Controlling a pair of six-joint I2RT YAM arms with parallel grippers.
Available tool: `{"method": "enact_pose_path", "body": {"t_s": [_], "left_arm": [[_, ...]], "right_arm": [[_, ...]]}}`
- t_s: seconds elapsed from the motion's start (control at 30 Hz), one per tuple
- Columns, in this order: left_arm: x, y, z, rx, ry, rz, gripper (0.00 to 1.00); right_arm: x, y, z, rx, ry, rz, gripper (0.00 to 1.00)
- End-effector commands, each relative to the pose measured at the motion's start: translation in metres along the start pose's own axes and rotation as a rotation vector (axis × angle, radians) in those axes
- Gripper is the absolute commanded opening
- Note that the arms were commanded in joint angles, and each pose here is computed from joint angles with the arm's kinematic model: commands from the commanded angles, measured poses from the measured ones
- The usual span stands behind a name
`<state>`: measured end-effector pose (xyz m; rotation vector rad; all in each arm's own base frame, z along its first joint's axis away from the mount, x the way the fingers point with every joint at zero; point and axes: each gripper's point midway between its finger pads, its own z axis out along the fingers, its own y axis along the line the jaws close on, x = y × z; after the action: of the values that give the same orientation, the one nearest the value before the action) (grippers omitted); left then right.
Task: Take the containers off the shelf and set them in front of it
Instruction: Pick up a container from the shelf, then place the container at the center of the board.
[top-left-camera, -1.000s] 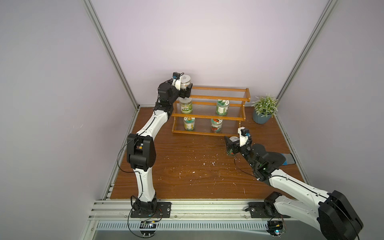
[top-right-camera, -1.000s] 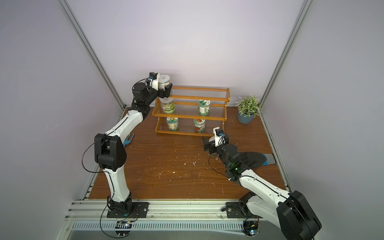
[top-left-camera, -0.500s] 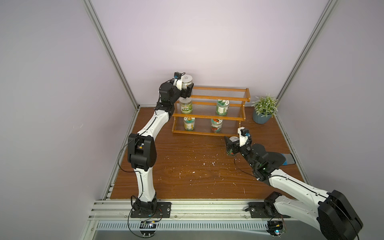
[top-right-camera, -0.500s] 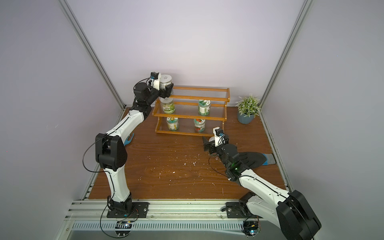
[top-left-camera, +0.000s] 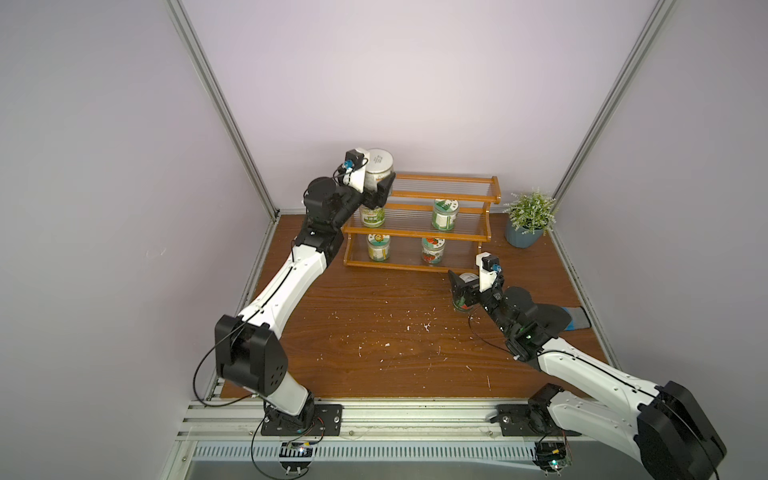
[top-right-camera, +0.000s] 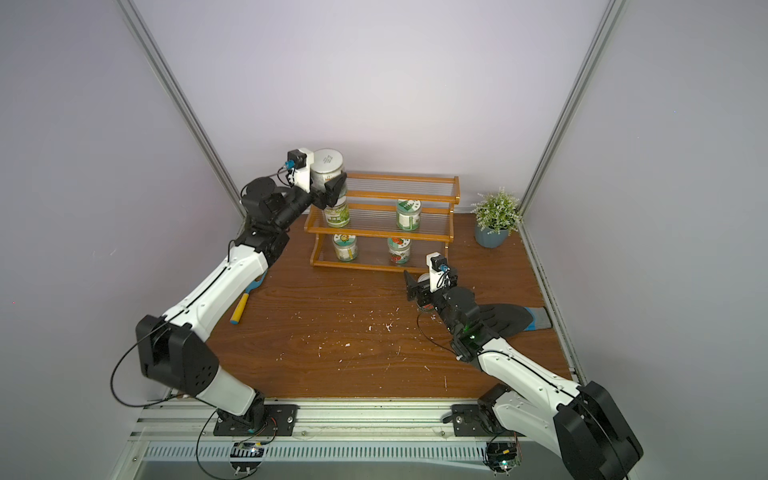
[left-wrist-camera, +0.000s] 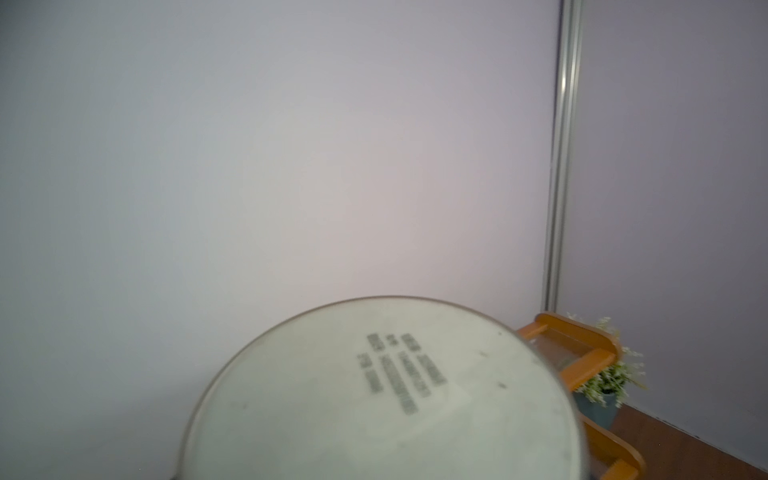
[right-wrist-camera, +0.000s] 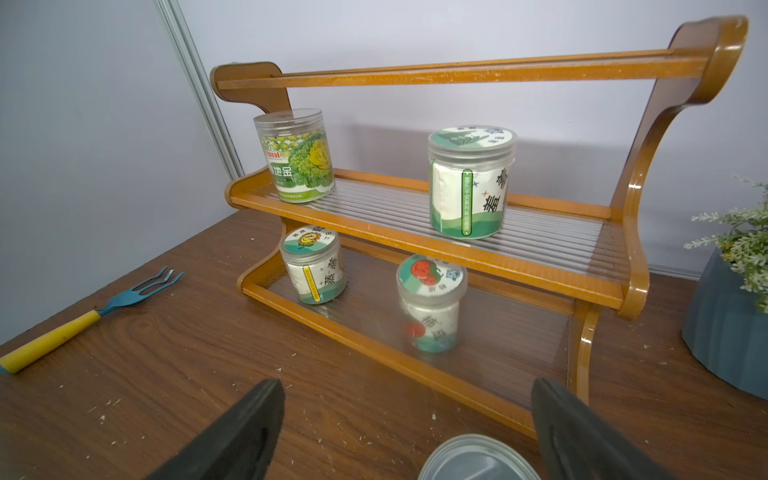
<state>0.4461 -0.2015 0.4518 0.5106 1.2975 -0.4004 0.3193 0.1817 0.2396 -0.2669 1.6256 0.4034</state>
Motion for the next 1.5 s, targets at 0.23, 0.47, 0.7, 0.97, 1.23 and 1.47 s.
{"method": "enact_pose_path", "body": {"t_s": [0.23, 0.47, 0.7, 0.97, 1.23, 1.47], "left_arm": [[0.043, -0.063, -0.081, 0.041, 0.073, -0.022, 0.56], [0.095, -0.076, -0.129, 0.026, 0.113, -0.106, 0.57], [0.152, -0.079, -0.151, -0.012, 0.153, -0.131, 0.57], [0.201, -0.077, -0.151, -0.084, 0.220, -0.164, 0.55], [0.233, -0.069, -0.149, -0.148, 0.231, -0.142, 0.55], [0.255, -0.069, -0.150, -0.161, 0.229, -0.117, 0.54]], "right_arm": [[-0.048, 0.007, -0.014, -0.033, -0.126, 0.025, 0.99], [-0.055, 0.010, -0.020, -0.053, -0.132, 0.034, 0.99], [-0.056, 0.010, -0.025, -0.054, -0.135, 0.038, 0.99], [-0.059, 0.008, -0.029, -0.051, -0.154, 0.047, 0.99], [-0.061, 0.011, -0.030, -0.068, -0.158, 0.038, 0.99], [-0.061, 0.011, -0.034, -0.070, -0.153, 0.019, 0.99]]}}
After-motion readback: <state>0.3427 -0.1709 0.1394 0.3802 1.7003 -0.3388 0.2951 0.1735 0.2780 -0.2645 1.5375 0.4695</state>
